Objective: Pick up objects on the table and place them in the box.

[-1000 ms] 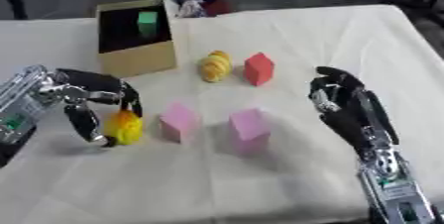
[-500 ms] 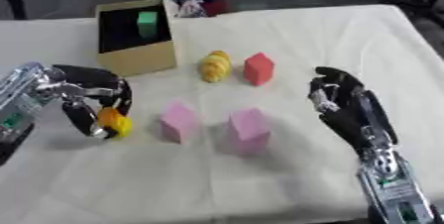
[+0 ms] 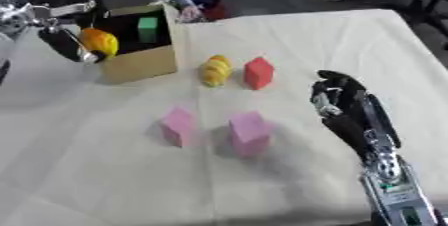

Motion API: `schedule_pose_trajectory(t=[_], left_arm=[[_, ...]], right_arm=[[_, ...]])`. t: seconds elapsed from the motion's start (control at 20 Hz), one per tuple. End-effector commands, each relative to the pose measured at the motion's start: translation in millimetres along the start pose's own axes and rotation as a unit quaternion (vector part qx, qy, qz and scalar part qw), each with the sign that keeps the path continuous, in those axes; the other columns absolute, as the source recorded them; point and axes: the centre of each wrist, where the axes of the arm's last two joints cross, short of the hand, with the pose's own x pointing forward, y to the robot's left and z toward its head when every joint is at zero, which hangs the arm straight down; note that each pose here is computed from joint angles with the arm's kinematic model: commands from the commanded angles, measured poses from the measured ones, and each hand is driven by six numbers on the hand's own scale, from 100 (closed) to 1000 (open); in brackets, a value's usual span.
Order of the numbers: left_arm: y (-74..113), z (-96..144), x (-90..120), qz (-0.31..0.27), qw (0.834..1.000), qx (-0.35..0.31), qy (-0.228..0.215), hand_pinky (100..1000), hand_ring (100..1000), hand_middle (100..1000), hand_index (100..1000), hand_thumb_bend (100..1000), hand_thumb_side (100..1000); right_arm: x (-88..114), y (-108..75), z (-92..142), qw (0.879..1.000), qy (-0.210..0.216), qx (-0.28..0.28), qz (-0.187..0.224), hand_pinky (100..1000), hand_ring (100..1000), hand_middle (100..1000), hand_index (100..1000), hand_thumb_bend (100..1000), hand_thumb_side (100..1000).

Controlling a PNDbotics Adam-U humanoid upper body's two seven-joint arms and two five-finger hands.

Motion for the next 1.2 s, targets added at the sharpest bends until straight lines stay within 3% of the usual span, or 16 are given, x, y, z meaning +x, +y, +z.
schedule_pose_trajectory(t=[0.05,0.25,0.3,0.4,0.55,0.65,0.75,0.85,1.0,1.2], left_arm=[[-5.5,-19.2,-5.0,0.0,0.998,0.031,0.048,565,470,445,593,424,100],[-24.5,-38.7,-4.9,-0.004,0.993,0.05,0.104,593,482,455,611,471,104],[-28.6,-41.3,-6.0,-0.001,0.991,0.061,0.12,645,530,504,669,497,131],[-36.5,-45.0,-7.6,0.0,0.986,0.082,0.145,723,627,617,763,551,192],[-43.4,-45.7,-11.3,-0.001,0.981,0.099,0.165,811,754,755,832,691,380],[-42.4,-42.1,-16.5,0.005,0.977,0.118,0.177,840,785,788,854,756,480],[-37.3,-36.4,-21.9,0.015,0.972,0.147,0.183,840,784,788,858,765,510],[-26.6,-28.3,-25.9,0.027,0.968,0.182,0.172,823,760,761,853,752,515],[-4.5,-11.5,-27.0,0.05,0.964,0.234,0.118,791,703,665,800,678,433],[20.4,11.5,-19.0,0.047,0.973,0.226,-0.019,797,688,613,763,595,308]], right_arm=[[7.2,-3.5,-3.5,1.0,-0.015,0.008,0.007,631,587,615,795,100,455],[9.0,0.5,-5.4,1.0,-0.019,0.018,0.002,631,587,615,796,100,454],[9.1,0.9,-5.5,1.0,-0.019,0.02,0.002,632,587,615,796,100,454],[9.1,1.4,-5.6,1.0,-0.019,0.021,0.001,631,587,615,796,100,454],[8.9,1.2,-5.3,1.0,-0.018,0.02,0.001,631,586,615,796,100,454],[9.0,0.6,-5.5,1.0,-0.019,0.019,0.001,631,586,615,796,100,453],[9.3,0.0,-5.7,1.0,-0.019,0.017,0.002,631,586,615,796,100,453],[9.2,-0.8,-5.7,1.0,-0.019,0.015,0.002,631,586,615,796,100,452],[9.8,-1.8,-6.1,1.0,-0.021,0.012,0.004,631,585,615,796,100,451],[10.5,-3.9,-6.4,1.0,-0.021,0.008,0.007,631,585,615,796,100,449]])
